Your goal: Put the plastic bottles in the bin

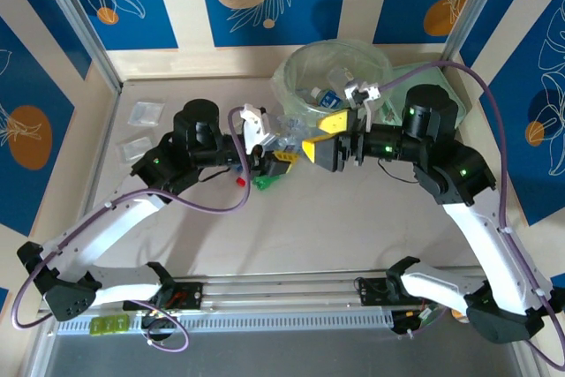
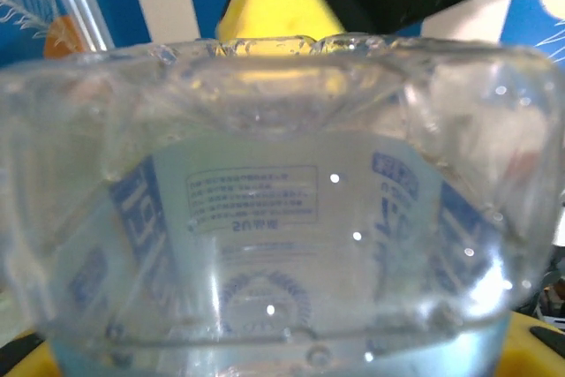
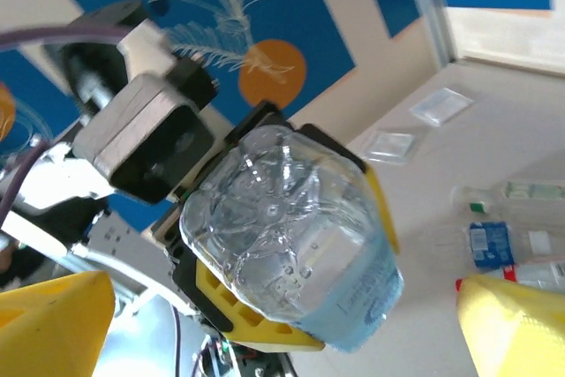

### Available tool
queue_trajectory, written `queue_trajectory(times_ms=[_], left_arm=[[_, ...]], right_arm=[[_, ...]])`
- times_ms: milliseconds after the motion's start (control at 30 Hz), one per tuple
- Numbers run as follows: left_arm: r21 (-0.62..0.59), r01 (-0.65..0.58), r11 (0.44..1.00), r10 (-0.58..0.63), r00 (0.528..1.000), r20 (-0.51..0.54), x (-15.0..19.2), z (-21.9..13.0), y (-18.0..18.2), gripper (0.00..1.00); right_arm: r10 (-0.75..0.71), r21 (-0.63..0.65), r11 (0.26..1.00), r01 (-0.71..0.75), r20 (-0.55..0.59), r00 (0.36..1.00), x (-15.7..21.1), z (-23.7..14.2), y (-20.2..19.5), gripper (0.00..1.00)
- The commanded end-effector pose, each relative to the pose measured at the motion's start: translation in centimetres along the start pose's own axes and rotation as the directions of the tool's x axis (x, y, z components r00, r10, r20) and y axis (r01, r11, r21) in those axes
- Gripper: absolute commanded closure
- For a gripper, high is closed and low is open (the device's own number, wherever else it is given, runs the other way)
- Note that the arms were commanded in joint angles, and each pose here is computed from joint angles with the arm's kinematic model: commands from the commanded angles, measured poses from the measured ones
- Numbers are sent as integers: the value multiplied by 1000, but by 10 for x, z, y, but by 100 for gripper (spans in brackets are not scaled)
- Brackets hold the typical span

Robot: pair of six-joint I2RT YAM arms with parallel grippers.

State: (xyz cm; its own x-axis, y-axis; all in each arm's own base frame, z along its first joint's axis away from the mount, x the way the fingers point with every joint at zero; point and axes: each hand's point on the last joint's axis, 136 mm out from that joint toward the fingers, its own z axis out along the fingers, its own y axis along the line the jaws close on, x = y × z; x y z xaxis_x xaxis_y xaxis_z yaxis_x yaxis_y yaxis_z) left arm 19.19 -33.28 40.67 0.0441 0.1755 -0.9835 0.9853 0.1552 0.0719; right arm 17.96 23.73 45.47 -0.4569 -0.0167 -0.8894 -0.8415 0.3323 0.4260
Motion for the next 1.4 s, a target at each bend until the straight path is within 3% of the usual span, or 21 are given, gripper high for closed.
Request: queue_trajectory(times_ms=[0, 100, 200, 400, 700, 933, 1200, 1367], left_arm=[[205, 3, 979, -24, 995, 99, -25, -10, -38, 60], [251, 13, 968, -42, 993, 110, -25, -12, -46, 60], [283, -5, 959, -29, 993, 114, -20, -13, -52, 59], [327, -5, 945, -40, 990, 132, -21, -9, -55, 59], [313, -2, 950, -45, 989, 143, -22, -5, -51, 59], [284, 13, 959, -57, 988, 147, -18, -2, -45, 61], [305, 18, 952, -67, 986, 151, -21, -2, -47, 61], [309, 28, 951, -77, 986, 150, -21, -1, -47, 58]], right_arm=[[-262, -76, 960, 269, 86, 961, -3, -22, 26, 1], [-482, -129, 850, 510, 201, 853, 9, -33, 44, 1], [-561, -104, 797, 595, 237, 793, 8, -33, 44, 1], [-516, -292, 773, 562, 225, 827, 11, -16, 55, 4], [-495, -289, 789, 543, 226, 839, 11, 7, 50, 5], [-481, -265, 807, 527, 222, 848, 12, 19, 44, 26], [-470, -290, 808, 513, 208, 858, 18, 23, 44, 32], [-464, -295, 811, 505, 203, 863, 20, 23, 44, 54]])
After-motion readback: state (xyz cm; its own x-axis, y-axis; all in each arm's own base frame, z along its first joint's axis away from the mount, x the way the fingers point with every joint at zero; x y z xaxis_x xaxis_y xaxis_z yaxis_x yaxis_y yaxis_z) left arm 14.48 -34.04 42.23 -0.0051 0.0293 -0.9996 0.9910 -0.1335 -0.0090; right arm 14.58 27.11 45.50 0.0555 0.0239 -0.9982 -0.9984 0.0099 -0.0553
